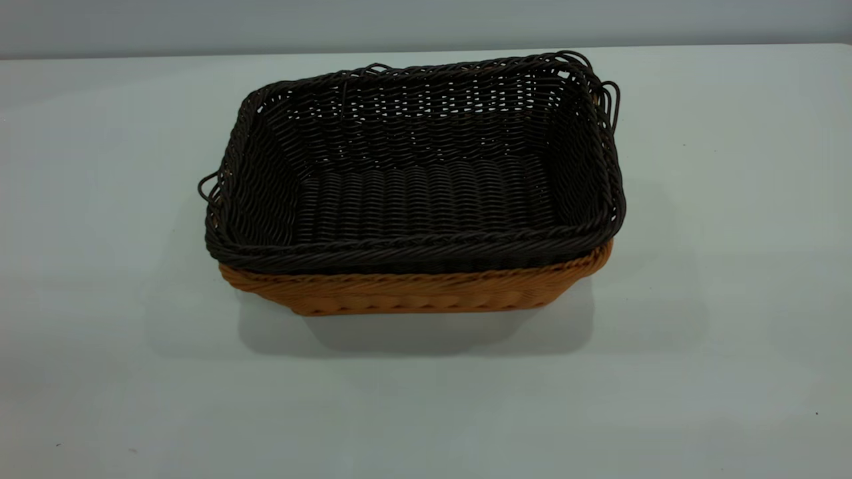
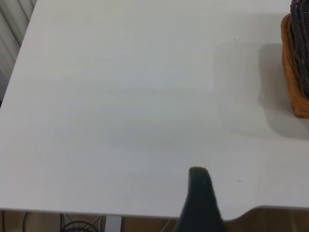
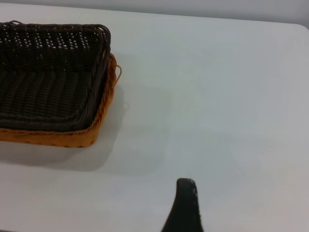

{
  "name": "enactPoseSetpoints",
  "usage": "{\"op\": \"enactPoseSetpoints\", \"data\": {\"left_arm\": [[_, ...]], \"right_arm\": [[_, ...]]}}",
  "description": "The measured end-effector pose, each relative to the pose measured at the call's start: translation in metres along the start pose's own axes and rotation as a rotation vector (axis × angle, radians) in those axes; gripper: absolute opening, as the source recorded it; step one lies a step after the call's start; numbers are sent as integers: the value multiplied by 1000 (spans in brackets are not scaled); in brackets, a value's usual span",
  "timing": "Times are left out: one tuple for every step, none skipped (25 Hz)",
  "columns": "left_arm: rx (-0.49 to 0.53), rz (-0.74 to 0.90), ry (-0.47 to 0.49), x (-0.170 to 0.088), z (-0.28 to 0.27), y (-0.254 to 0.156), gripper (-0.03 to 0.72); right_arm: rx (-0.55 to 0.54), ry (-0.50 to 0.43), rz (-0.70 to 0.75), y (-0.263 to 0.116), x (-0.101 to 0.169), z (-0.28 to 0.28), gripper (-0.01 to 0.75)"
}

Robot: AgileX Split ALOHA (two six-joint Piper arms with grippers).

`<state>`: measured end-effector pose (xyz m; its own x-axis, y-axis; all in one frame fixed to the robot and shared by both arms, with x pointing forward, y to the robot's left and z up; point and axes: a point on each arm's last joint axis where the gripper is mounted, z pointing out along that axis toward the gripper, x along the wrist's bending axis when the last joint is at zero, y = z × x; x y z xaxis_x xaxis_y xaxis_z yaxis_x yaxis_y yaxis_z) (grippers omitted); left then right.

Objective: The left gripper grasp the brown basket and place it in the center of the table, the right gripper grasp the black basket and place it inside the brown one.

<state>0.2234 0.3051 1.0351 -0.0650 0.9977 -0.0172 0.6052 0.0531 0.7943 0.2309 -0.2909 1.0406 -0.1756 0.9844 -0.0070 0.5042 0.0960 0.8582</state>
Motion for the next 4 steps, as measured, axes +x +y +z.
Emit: {"op": "enactPoseSetpoints", "data": {"left_arm": [[0, 0, 0, 0, 0, 0, 493], [0, 0, 0, 0, 0, 0, 493], [0, 0, 0, 0, 0, 0, 493], [0, 0, 0, 0, 0, 0, 493]], "right_arm": [[0, 0, 0, 0, 0, 0, 552], [0, 0, 0, 0, 0, 0, 552], [0, 0, 0, 0, 0, 0, 552], [0, 0, 0, 0, 0, 0, 552]]}}
